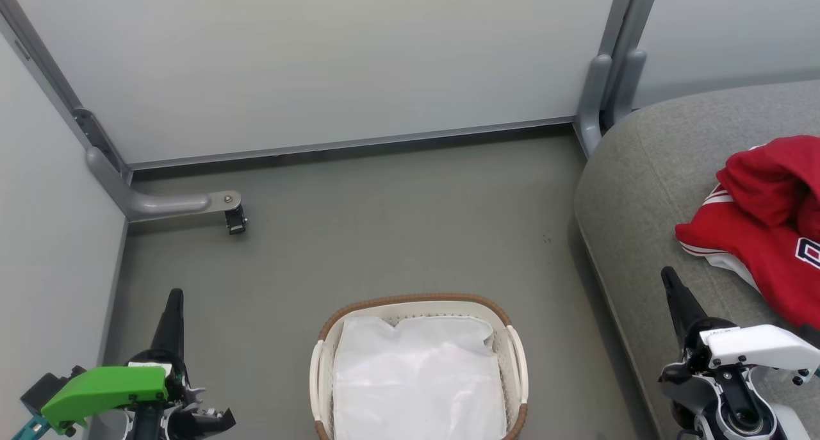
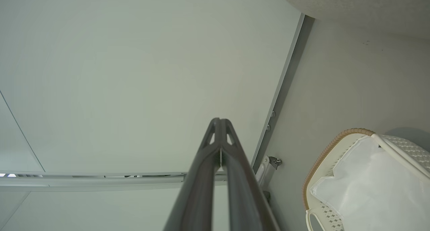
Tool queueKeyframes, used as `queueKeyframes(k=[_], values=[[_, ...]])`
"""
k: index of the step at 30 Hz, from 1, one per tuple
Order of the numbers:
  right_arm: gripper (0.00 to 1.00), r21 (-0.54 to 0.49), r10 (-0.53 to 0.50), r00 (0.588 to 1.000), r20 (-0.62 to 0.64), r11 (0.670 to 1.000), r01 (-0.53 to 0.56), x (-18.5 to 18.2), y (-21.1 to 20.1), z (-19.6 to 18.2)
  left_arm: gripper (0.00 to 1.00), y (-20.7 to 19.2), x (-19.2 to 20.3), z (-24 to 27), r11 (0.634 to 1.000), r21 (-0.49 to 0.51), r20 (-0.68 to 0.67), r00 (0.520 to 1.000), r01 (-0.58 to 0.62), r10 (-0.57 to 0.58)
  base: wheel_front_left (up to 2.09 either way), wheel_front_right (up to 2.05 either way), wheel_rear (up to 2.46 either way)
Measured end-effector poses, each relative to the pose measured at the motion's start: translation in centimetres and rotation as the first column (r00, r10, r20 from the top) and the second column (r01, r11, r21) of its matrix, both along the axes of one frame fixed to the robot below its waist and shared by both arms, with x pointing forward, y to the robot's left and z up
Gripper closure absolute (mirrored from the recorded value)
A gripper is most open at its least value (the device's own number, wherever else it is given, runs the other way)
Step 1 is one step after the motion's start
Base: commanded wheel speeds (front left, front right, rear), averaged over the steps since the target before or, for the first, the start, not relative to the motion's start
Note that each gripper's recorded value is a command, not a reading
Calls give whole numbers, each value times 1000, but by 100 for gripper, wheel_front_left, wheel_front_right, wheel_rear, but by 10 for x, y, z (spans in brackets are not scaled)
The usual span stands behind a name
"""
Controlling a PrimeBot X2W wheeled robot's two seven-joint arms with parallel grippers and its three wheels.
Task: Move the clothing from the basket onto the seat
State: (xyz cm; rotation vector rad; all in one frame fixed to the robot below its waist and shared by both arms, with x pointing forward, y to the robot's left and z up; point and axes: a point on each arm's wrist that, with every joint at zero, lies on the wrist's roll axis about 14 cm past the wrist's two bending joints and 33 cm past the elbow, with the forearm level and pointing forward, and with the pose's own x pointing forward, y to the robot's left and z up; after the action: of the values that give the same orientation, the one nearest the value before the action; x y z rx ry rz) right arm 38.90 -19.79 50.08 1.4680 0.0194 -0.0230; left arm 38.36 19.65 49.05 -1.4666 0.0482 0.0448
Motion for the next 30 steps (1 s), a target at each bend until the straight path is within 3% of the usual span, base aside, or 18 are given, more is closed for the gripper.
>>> queueKeyframes(k=[16, 30], values=[[100, 104, 3, 1000, 27, 995, -6, 1, -1, 7, 100, 2, 4, 12, 994, -106, 44, 999, 0, 4, 0, 0, 0], [100, 108, 2, 1000, 29, 994, -5, 1, -1, 7, 100, 2, 4, 13, 994, -110, 48, 999, 0, 5, 0, 0, 0]])
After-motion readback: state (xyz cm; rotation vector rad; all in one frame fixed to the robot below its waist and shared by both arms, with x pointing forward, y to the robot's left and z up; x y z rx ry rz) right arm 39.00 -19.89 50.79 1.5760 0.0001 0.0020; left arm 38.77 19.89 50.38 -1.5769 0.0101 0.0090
